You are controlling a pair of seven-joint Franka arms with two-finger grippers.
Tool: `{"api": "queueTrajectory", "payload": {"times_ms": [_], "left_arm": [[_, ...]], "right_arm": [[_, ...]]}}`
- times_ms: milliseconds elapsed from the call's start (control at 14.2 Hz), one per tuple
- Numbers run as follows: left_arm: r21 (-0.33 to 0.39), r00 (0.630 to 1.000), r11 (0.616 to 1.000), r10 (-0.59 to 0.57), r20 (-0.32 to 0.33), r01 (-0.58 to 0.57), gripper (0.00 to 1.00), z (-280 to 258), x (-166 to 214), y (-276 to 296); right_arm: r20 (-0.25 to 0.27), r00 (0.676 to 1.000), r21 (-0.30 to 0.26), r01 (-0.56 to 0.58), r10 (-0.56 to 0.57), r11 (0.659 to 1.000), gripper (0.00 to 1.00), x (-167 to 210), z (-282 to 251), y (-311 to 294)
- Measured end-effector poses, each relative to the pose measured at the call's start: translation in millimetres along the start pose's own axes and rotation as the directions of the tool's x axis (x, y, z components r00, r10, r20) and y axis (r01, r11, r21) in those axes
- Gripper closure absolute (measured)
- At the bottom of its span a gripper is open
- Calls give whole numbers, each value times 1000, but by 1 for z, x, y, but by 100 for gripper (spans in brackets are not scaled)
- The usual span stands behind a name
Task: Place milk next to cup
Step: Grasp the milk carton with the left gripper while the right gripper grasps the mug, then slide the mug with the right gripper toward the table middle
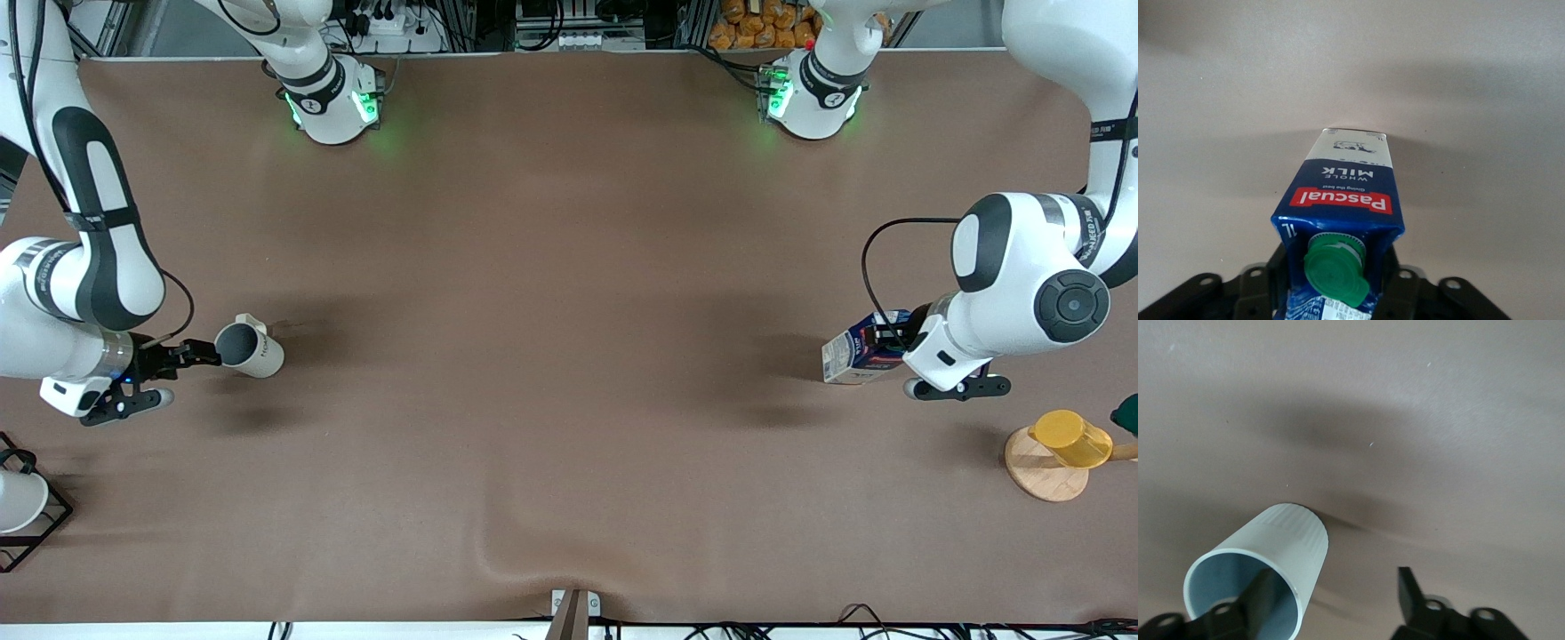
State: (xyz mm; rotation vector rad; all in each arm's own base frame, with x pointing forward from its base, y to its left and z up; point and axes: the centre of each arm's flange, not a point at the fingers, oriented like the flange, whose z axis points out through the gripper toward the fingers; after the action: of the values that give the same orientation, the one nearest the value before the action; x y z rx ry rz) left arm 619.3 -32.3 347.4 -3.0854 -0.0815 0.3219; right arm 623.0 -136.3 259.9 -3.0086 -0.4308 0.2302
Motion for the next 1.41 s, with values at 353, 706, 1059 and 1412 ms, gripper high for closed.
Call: {"api": "queueTrajectory", "payload": {"times_ms": [353,706,1059,1412], "left_arm": [[-2,1000,1000,3,-13,-3,61,-6,2,2],[-6,998,1000,19,-58,-20,61,-57,1,13],[-9,993,996,85,-82,-86,61,-120,-17,50],[-5,989,991,136,-55,-137,61,-152,-37,77]], "right_arm": [[5,1000,15,8,-8,1000,44,-4,21,-12],[2,1000,23,4,-4,1000,96,-2,16,-17],[56,985,41,-163,160,986,96,30,-50,-109],[58,928,79,-373,369,925,96,62,-88,-248]]}}
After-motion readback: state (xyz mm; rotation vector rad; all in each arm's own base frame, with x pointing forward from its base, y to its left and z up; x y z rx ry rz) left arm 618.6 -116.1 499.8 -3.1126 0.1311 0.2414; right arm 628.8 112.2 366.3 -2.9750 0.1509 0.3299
